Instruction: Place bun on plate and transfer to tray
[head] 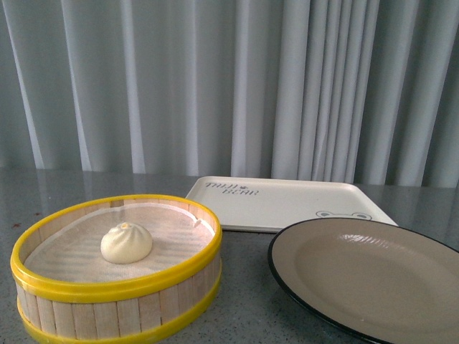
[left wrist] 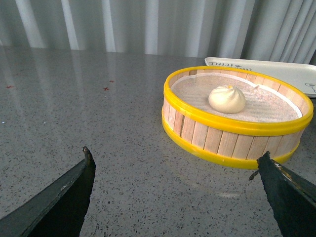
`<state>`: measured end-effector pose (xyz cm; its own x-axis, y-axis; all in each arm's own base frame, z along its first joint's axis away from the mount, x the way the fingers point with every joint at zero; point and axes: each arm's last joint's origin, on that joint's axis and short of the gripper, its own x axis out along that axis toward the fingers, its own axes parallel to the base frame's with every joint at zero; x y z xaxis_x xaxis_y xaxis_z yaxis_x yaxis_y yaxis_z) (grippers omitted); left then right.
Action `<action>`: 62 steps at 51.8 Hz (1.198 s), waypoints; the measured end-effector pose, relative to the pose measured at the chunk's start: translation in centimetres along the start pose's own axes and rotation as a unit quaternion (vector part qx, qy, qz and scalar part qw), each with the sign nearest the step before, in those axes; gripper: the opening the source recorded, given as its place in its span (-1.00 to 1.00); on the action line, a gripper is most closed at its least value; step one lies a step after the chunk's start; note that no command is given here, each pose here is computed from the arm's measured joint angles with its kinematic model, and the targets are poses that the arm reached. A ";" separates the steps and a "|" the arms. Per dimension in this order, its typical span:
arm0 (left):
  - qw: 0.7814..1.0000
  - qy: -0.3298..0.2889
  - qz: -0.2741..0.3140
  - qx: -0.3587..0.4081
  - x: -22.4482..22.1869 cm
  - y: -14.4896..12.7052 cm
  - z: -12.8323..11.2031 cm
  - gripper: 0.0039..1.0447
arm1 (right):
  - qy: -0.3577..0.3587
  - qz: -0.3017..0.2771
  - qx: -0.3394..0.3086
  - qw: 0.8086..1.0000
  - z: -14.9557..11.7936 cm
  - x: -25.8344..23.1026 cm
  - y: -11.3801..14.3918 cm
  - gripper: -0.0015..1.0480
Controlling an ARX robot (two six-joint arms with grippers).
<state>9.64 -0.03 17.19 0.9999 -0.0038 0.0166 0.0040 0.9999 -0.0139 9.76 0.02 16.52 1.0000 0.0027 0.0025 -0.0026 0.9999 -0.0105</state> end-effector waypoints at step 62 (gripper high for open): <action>0.960 0.242 -0.138 0.027 21.1 -9.9 8.6 0.88 | 0.000 0.000 0.000 1.000 0.0 0.0 0.0 0.83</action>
<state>30.60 -9.86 26.24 0.8511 -0.2620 -0.4550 0.2824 0.9590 -0.0239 9.76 0.02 16.52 1.0000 0.0027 0.0029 -0.0026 0.9999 -0.0105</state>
